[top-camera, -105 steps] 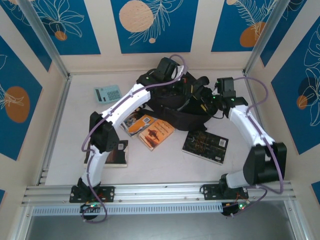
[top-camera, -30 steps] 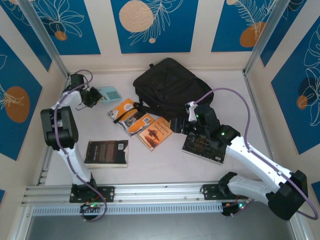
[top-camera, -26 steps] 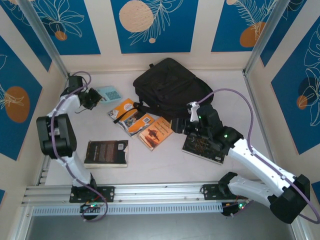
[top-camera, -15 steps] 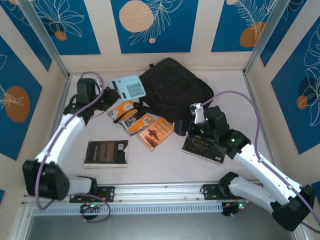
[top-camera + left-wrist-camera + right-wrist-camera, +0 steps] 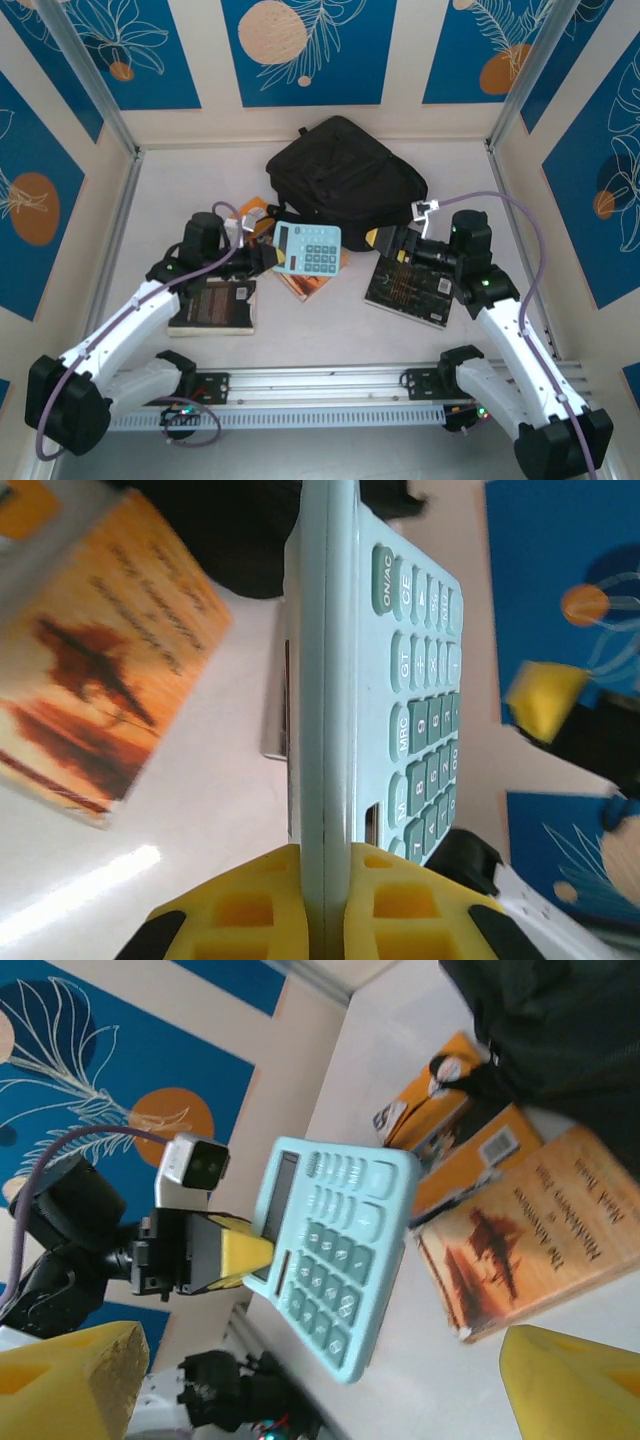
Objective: Pack books, pencil case, and school supplies into a backpack
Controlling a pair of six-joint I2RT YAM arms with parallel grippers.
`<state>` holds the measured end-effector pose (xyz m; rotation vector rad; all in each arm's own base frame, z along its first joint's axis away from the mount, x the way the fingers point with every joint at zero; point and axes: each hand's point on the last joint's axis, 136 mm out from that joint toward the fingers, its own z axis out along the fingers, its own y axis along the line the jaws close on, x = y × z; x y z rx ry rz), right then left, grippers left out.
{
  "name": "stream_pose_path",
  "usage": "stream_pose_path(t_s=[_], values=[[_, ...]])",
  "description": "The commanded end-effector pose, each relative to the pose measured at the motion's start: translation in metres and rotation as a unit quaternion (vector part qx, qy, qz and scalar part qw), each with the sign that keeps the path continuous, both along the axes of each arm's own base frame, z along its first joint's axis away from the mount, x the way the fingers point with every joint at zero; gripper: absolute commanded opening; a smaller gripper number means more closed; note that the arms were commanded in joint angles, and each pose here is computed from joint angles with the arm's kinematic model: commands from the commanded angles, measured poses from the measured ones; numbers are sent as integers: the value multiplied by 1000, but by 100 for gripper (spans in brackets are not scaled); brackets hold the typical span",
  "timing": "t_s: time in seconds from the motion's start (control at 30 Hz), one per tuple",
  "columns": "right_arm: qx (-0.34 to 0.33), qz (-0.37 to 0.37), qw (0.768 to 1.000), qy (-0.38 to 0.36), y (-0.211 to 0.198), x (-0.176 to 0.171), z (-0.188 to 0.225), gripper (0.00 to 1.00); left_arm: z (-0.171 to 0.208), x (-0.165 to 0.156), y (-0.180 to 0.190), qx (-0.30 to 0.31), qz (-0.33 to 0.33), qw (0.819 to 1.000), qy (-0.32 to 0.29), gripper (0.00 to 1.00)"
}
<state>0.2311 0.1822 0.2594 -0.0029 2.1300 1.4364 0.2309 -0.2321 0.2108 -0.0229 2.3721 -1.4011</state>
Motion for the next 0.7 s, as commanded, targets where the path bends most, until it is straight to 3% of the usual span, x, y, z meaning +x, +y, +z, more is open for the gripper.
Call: stream_pose_path(t_s=[0.0, 0.33, 0.47, 0.6, 0.67], values=[[71, 78, 994, 35, 15, -20, 6, 90, 36, -15, -19, -60, -46, 995, -60, 0], [111, 140, 983, 48, 38, -43, -4, 85, 21, -32, -55, -51, -91, 993, -54, 0], [102, 131, 985, 51, 46, -44, -14, 79, 21, -35, -66, -44, -105, 992, -58, 0], [102, 105, 988, 49, 46, -38, -22, 62, 17, -35, -71, -31, -109, 992, -56, 0], [98, 96, 989, 54, 44, -36, -27, 44, 14, -35, -72, -28, -107, 992, -53, 0]])
